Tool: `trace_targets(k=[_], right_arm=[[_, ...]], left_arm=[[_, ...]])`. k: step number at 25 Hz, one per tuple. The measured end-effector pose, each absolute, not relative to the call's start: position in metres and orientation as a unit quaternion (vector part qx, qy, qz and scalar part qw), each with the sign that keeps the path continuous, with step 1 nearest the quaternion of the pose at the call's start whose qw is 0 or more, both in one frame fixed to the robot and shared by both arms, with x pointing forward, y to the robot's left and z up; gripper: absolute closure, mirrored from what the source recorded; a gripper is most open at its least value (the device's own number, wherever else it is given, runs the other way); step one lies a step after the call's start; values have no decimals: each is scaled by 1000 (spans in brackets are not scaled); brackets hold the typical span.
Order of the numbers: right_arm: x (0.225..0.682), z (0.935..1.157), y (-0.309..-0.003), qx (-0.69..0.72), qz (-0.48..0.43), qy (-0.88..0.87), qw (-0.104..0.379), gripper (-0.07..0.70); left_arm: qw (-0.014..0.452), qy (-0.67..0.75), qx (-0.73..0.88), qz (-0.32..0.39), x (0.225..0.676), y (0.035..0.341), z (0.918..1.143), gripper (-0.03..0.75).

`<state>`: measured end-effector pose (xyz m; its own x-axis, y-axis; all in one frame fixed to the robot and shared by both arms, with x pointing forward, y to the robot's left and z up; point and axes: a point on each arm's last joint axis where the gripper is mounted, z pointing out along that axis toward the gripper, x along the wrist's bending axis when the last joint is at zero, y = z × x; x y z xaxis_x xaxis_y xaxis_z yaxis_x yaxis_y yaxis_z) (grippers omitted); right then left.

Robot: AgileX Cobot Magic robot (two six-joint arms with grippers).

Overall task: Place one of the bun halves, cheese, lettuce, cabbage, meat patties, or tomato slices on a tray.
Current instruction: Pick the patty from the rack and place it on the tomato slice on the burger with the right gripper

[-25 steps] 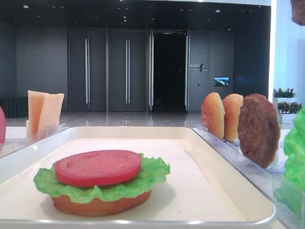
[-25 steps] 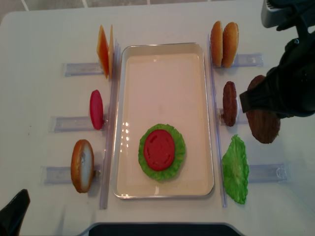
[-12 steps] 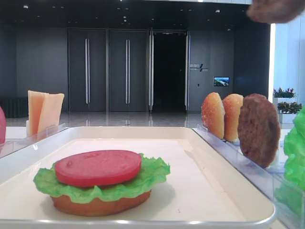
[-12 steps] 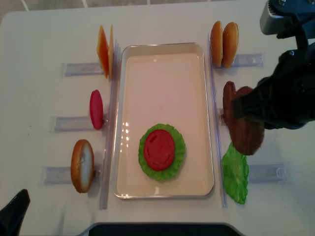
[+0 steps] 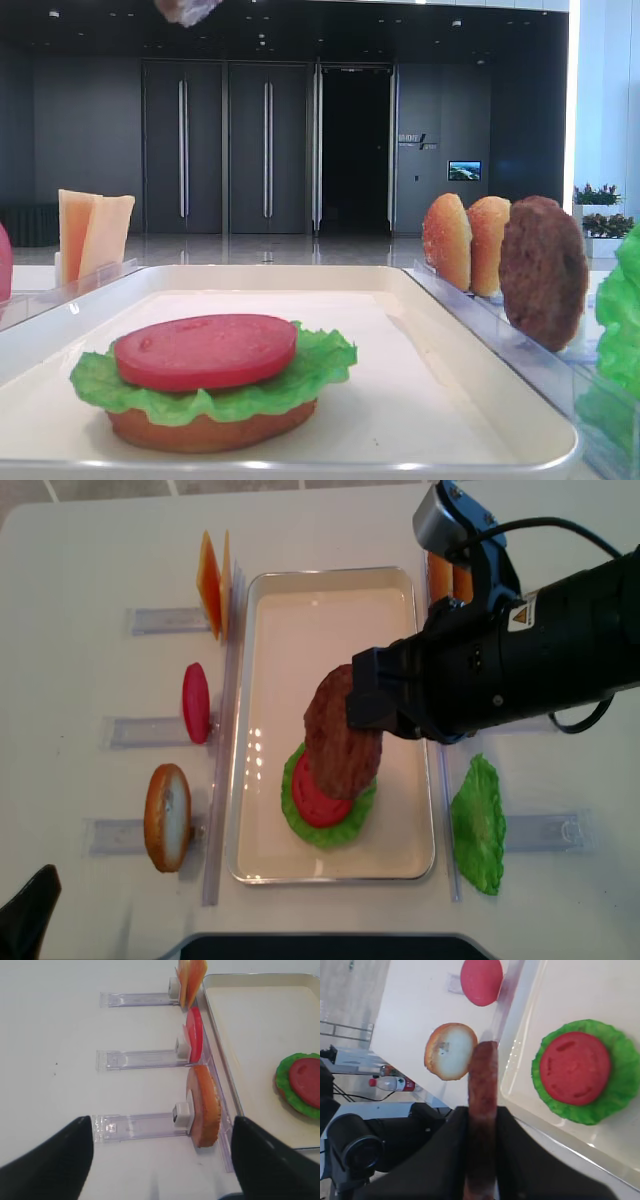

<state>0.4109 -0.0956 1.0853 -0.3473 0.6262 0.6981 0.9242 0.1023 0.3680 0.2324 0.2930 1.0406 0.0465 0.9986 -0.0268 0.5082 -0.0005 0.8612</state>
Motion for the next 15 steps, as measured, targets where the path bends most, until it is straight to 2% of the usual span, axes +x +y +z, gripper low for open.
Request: trace_targets(k=[3,9,15], right_arm=[[413,1082,-90,-533,-413,-710,202,495],[420,1075,-86,-533,-419,-707,201,495],[433,1049,-74,-536,-394,-719,203,495]], left_arm=[[367,604,623,334,232,293,1041,55],[367,604,623,334,232,293,1041,55],[367,604,623,334,232,293,1041,55]])
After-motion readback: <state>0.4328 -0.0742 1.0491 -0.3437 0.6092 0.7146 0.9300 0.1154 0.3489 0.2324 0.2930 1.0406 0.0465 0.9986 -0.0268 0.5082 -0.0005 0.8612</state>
